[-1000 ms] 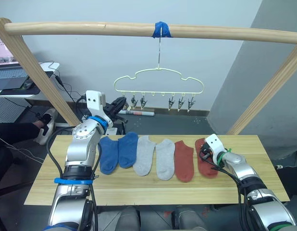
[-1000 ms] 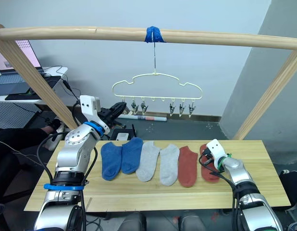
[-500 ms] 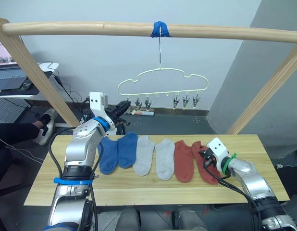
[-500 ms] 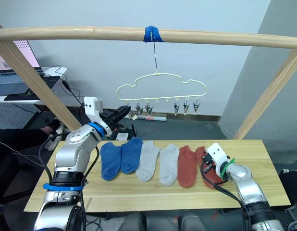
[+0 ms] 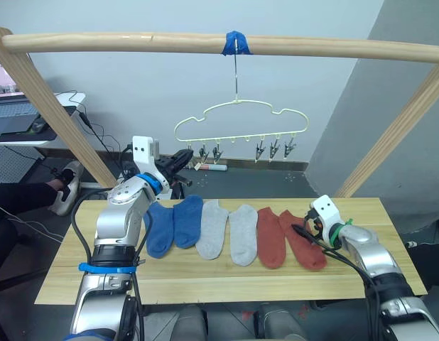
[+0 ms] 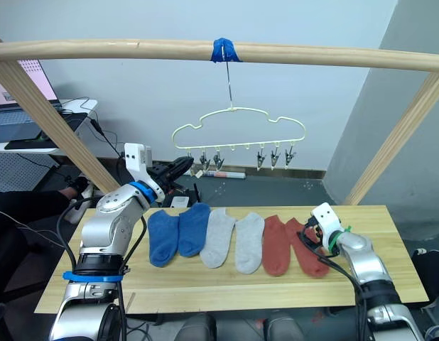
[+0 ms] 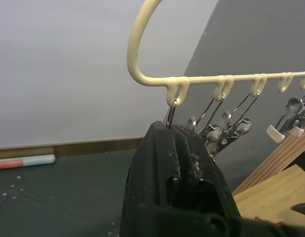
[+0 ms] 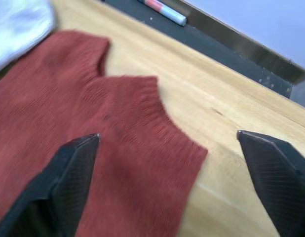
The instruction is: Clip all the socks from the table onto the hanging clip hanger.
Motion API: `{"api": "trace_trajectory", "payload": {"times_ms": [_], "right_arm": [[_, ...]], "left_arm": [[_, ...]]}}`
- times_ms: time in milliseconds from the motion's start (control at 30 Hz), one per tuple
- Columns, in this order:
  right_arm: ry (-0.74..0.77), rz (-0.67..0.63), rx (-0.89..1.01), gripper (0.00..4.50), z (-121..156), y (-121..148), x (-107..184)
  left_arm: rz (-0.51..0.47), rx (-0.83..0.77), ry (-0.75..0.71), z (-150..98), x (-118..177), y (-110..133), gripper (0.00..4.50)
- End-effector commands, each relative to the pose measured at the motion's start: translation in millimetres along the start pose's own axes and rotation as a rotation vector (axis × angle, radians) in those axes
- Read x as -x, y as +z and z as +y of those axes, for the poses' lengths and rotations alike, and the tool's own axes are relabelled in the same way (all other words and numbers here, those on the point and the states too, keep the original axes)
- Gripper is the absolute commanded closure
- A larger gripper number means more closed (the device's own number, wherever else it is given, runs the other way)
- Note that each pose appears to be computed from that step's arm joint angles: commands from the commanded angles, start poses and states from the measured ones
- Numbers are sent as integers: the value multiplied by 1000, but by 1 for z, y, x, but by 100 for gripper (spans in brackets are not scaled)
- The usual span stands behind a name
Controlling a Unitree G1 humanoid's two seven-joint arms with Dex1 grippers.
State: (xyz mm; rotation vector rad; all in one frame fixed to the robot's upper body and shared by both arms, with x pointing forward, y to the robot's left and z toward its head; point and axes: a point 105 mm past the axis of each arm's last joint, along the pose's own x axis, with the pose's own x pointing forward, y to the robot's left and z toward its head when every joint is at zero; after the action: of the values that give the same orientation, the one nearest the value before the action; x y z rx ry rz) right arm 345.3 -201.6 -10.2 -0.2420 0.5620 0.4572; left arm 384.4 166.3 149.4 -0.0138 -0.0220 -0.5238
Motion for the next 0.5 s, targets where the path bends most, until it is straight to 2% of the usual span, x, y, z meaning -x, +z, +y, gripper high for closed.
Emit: {"api": "trace_trajectory", "payload": {"times_ms": [33,233,400,500], "right_arm": [[2,25,-77,3,-7,-2,-4],[1,133,-47,3,-8,-20,-12],[59,162,-19,3,5,-31,-13],[79,161,2,90,12,-35,-13]], "left_arm": [[-4,-14,1,2,3,4,450],[-4,-20,2,3,3,4,450],[-7,-26,25,6,7,4,450],[-12,-29,40,9,8,5,450]]}}
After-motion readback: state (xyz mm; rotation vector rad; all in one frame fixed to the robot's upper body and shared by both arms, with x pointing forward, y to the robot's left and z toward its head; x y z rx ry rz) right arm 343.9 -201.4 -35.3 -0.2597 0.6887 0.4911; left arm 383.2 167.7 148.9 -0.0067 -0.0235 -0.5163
